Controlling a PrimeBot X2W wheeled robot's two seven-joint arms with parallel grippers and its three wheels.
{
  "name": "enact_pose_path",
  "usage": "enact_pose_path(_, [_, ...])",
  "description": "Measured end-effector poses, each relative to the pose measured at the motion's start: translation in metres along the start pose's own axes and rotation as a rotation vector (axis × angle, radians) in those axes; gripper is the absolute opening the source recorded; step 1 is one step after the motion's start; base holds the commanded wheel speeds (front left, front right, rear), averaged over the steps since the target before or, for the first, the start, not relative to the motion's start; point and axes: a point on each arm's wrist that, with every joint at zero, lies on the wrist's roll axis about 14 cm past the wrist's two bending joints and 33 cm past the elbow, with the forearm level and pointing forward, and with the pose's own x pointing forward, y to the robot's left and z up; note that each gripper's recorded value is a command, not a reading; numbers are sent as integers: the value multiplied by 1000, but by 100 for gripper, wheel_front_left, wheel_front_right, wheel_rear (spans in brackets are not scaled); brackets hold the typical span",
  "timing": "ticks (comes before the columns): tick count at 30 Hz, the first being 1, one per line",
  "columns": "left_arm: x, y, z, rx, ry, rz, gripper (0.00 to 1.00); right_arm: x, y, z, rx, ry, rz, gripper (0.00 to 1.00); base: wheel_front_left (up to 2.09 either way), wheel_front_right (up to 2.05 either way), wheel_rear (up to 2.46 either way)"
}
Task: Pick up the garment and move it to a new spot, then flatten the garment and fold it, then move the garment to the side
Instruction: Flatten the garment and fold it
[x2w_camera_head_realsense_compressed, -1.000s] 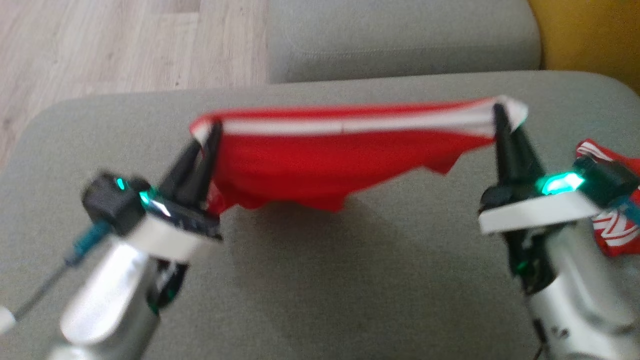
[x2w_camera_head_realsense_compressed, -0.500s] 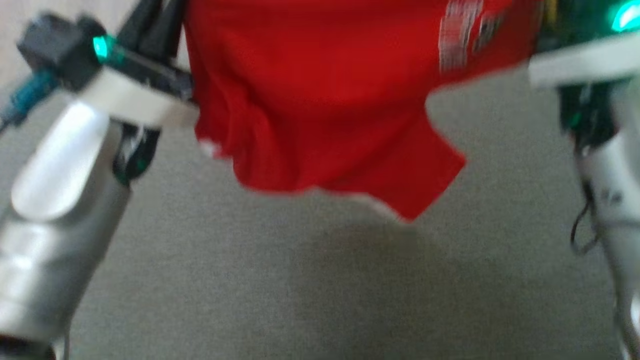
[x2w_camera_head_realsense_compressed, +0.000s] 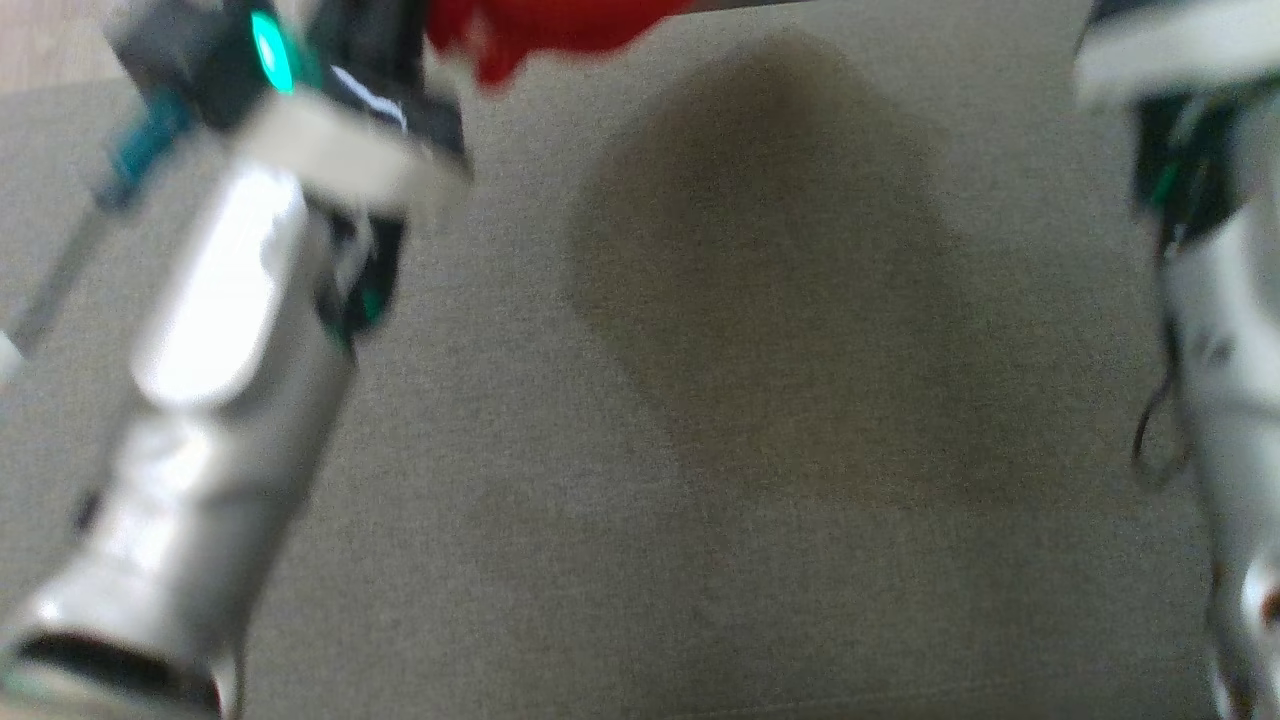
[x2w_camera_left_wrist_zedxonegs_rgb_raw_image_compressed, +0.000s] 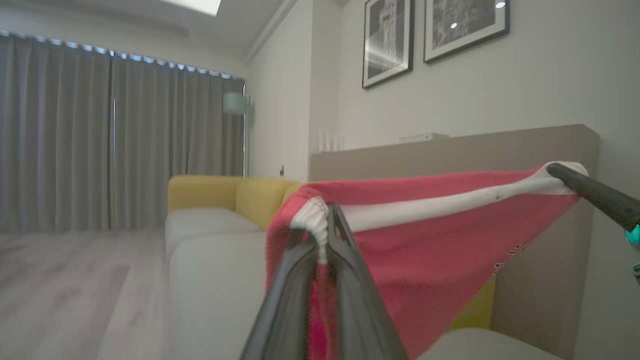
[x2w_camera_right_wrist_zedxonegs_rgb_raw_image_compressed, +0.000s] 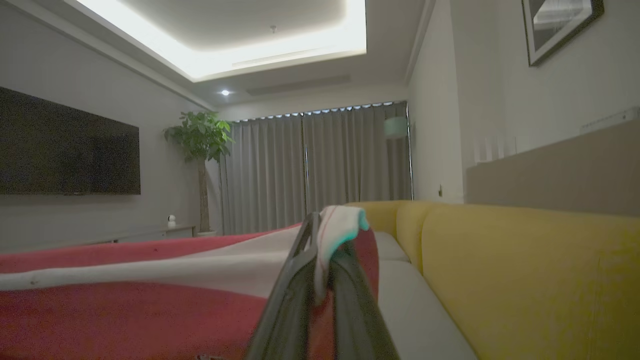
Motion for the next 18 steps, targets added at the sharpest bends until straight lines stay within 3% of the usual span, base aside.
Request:
enact_pose_path(6, [-99, -16, -113, -207, 303, 124, 0, -116, -1, -103, 133, 321, -98, 0, 0, 0, 0])
enact_pose_path(10, [-189, -68, -175, -379, 513, 208, 0, -206, 7, -138, 227, 484, -191, 0, 0, 0, 0])
enact_pose_path(13, [-217, -73, -177, -437, 523, 295, 0, -244, 11, -140, 264, 524, -233, 0, 0, 0, 0])
enact_pose_path(18, [-246, -93, -168, -470, 520, 323, 0, -288, 21, -131, 322, 535, -285, 0, 0, 0, 0])
